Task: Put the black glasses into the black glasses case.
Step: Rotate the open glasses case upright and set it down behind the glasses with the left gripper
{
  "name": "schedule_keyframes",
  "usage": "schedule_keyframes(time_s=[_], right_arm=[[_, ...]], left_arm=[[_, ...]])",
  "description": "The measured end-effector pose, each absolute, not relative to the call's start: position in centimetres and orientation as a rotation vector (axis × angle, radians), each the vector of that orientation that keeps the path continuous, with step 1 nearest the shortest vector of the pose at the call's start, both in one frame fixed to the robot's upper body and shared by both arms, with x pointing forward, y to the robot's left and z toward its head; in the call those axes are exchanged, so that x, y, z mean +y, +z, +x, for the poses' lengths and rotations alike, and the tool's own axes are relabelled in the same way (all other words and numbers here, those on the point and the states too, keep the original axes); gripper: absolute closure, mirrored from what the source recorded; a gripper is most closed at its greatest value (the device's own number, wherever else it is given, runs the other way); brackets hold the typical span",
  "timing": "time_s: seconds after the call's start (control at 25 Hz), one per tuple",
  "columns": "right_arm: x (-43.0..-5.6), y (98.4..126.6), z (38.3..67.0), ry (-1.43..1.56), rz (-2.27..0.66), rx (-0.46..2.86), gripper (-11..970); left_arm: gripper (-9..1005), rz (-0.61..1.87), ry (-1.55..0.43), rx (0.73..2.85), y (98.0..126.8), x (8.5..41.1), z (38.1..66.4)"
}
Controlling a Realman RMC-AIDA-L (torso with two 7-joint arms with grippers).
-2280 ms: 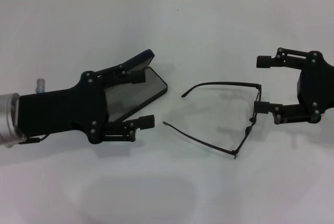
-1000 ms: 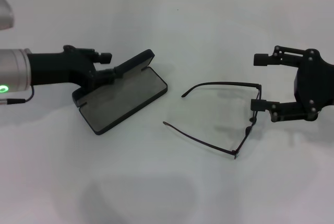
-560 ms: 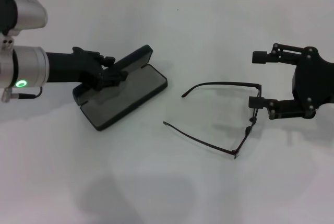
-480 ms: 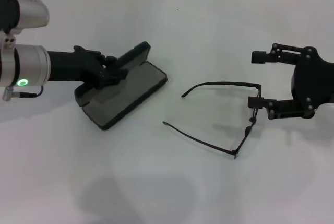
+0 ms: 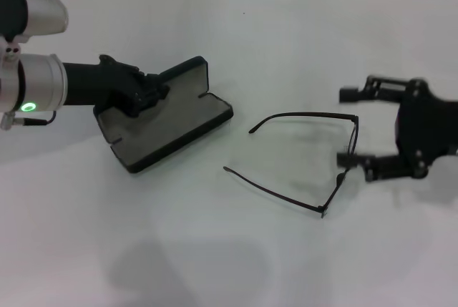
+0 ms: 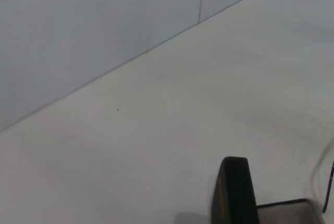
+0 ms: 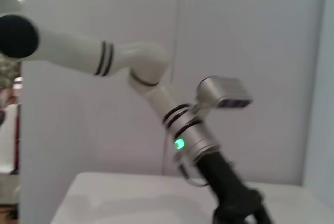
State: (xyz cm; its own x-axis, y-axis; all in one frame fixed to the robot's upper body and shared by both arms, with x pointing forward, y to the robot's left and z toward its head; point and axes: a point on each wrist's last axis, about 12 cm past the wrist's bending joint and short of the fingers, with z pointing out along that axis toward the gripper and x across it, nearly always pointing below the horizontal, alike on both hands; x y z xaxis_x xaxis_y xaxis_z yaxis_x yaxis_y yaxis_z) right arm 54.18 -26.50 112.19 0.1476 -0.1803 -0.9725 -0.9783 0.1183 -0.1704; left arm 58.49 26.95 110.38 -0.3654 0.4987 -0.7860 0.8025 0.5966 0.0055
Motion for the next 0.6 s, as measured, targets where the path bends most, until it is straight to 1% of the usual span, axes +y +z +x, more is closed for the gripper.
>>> schedule_keyframes(time_s=[0.2, 0.4, 0.6], right_arm=[[-25.1, 111.4, 53.2, 0.959, -1.469, 1.264, 164], [-23.8, 110.4, 52.4, 0.994, -1.557, 1.267, 167], [-23.2, 109.7, 51.9, 0.997, -1.581, 1.262, 169]], left_arm=[[734, 1.101, -0.455, 1.968, 111.2, 26.3, 59.1], [793, 1.226, -0.401, 1.854, 112.7, 24.6, 60.6], [766, 1.397, -0.324, 1.732, 113.3, 21.7, 61.9]])
